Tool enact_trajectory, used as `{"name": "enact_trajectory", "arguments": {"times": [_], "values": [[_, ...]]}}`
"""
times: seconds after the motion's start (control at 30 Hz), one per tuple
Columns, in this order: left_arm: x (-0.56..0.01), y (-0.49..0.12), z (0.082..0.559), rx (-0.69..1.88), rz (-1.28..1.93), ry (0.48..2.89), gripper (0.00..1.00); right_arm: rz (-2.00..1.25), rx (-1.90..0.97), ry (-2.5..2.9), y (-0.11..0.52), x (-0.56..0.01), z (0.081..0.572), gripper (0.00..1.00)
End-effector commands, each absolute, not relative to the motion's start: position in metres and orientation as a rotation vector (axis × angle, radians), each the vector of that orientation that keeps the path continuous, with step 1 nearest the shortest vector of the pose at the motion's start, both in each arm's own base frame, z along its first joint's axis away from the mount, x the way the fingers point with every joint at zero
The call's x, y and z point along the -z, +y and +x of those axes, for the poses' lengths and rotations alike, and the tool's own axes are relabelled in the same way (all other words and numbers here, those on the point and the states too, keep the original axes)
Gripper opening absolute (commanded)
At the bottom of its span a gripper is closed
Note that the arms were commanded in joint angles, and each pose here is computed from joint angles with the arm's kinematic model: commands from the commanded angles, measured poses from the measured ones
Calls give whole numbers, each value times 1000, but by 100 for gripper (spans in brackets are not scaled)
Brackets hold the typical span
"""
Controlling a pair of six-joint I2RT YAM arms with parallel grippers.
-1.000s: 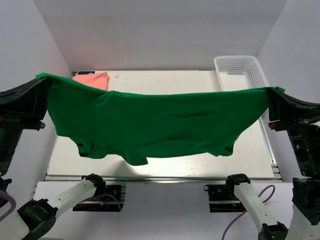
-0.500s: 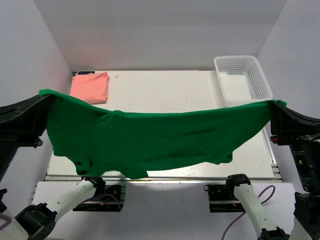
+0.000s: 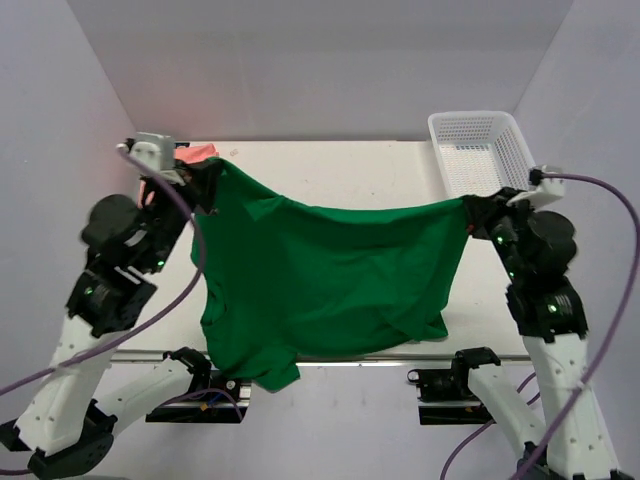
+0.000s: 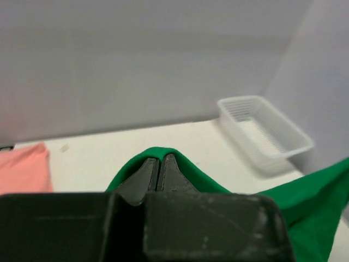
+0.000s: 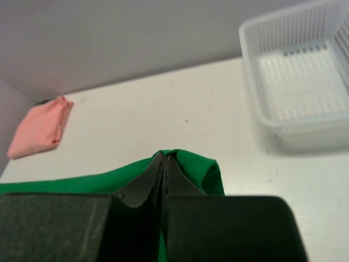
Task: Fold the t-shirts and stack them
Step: Flatten out the tshirt
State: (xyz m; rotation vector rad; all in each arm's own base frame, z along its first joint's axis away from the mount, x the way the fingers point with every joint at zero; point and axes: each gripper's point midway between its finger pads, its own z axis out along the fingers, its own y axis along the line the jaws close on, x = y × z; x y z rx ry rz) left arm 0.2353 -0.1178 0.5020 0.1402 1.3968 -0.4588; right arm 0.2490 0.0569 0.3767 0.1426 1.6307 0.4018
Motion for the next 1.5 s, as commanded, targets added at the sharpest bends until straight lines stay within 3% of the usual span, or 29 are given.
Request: {"name": "enact_trajectory", "arguments": {"times": [0.0, 0.27, 0.43, 0.73, 1.1, 1.17, 1.2, 1.23, 1.27, 1.33, 1.43, 1.47], "values": [[-500, -100, 261, 357, -17, 1357, 0, 208, -382, 1583, 52, -372, 281, 0], [-414, -112, 353, 75, -110, 1555, 0, 258, -315, 1741, 55, -301, 345, 0], [-390, -115, 388, -15, -135, 1572, 0, 256, -282, 1840, 61, -267, 386, 0], [-310, -122, 487, -94, -106, 1723, 0, 231, -240, 1918, 69, -231, 451, 0], [-216, -103, 609, -74, -130, 1861, 0, 180, -139, 2026, 73, -187, 566, 0], [-217, -105, 628, -28, -125, 1849, 12, 148, -92, 2047, 69, -169, 581, 0], [-191, -101, 639, -31, -121, 1884, 47, 128, -92, 2025, 73, -175, 596, 1], [-187, -106, 644, -14, -109, 1887, 87, 108, -78, 2039, 72, -162, 603, 17], [-185, -102, 650, -2, -121, 1884, 100, 96, -85, 2042, 76, -161, 611, 27], [-184, -101, 662, 1, -123, 1884, 100, 52, -115, 2034, 82, -172, 619, 59], [-201, -97, 668, 48, -136, 1888, 100, -10, -200, 2067, 97, -169, 608, 79], [-198, -100, 667, 71, -139, 1899, 100, -29, -222, 2039, 101, -189, 602, 90]]}}
